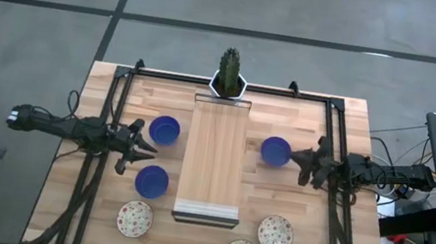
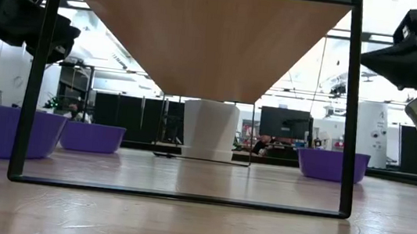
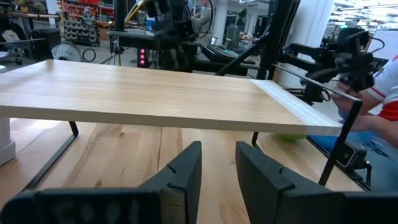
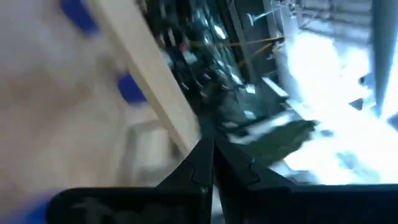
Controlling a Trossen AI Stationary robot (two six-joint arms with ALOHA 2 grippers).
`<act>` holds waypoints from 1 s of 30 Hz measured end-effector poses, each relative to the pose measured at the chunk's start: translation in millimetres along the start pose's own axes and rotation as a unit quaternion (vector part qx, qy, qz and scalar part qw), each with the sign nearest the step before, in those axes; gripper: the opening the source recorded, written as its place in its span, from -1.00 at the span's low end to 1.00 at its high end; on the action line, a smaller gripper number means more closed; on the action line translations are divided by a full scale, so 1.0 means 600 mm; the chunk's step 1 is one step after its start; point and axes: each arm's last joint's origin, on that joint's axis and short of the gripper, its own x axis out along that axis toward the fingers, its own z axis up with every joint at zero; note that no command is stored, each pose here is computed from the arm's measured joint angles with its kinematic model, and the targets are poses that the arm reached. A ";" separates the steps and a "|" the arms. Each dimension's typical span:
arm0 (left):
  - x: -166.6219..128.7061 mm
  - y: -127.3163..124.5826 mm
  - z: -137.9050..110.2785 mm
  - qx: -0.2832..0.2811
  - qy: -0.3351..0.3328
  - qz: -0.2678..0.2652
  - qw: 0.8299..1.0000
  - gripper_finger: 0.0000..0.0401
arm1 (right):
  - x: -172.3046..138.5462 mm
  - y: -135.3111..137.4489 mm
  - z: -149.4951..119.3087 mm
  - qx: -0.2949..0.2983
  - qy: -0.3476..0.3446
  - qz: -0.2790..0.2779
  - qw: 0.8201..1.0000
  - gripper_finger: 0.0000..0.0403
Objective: Pick & Place Mini bowls
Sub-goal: Put the top right blue bowl on the shelf
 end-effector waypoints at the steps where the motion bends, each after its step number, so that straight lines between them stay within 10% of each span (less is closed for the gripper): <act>1: 0.000 0.000 0.000 0.000 0.000 0.000 1.000 -0.49 | 0.000 0.002 0.001 0.049 -0.014 0.012 0.999 -0.96; 5: 0.000 0.000 0.000 0.000 0.000 0.000 1.000 -0.49 | 0.000 0.004 0.005 0.225 -0.043 0.044 0.972 -0.96; 13: 0.000 0.000 0.000 0.000 0.000 0.000 1.000 -0.49 | -0.001 -0.012 0.011 -0.001 -0.061 -0.023 0.998 -0.96; 17: 0.000 0.000 0.000 0.000 0.000 0.000 1.000 -0.49 | -0.001 -0.008 0.014 0.097 -0.095 0.016 0.991 -0.96; 30: 0.000 0.000 0.000 0.000 0.000 0.000 1.000 -0.49 | -0.008 -0.017 0.034 0.504 -0.198 0.154 0.826 -0.96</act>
